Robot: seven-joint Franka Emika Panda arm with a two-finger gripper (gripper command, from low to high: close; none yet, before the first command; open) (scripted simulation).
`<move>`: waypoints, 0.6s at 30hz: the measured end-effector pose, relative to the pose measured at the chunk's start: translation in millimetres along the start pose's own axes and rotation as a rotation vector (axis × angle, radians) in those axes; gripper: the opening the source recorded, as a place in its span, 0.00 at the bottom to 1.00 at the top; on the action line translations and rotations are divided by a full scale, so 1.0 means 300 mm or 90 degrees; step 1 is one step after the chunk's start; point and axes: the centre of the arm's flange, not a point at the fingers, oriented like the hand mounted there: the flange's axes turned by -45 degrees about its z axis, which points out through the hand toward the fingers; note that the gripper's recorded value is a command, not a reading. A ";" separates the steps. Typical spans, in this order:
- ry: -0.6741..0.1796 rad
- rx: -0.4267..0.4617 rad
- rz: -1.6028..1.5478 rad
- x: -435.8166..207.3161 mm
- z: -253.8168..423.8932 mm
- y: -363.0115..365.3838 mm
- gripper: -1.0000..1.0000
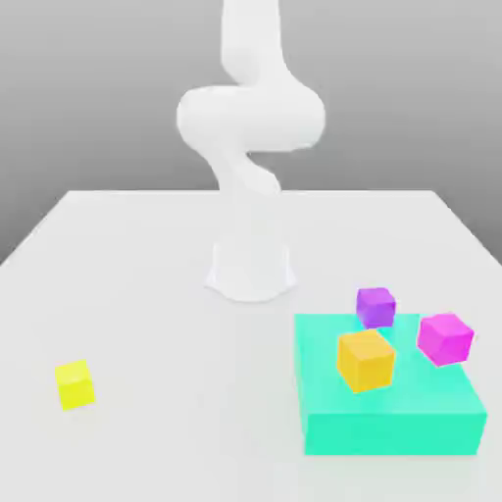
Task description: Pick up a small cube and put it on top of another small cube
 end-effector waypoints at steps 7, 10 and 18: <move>-0.133 -0.071 0.182 -0.159 0.496 0.298 0.50; -0.186 -0.104 0.262 -0.285 0.665 0.431 0.50; -0.319 -0.203 0.489 -0.764 0.972 0.764 0.50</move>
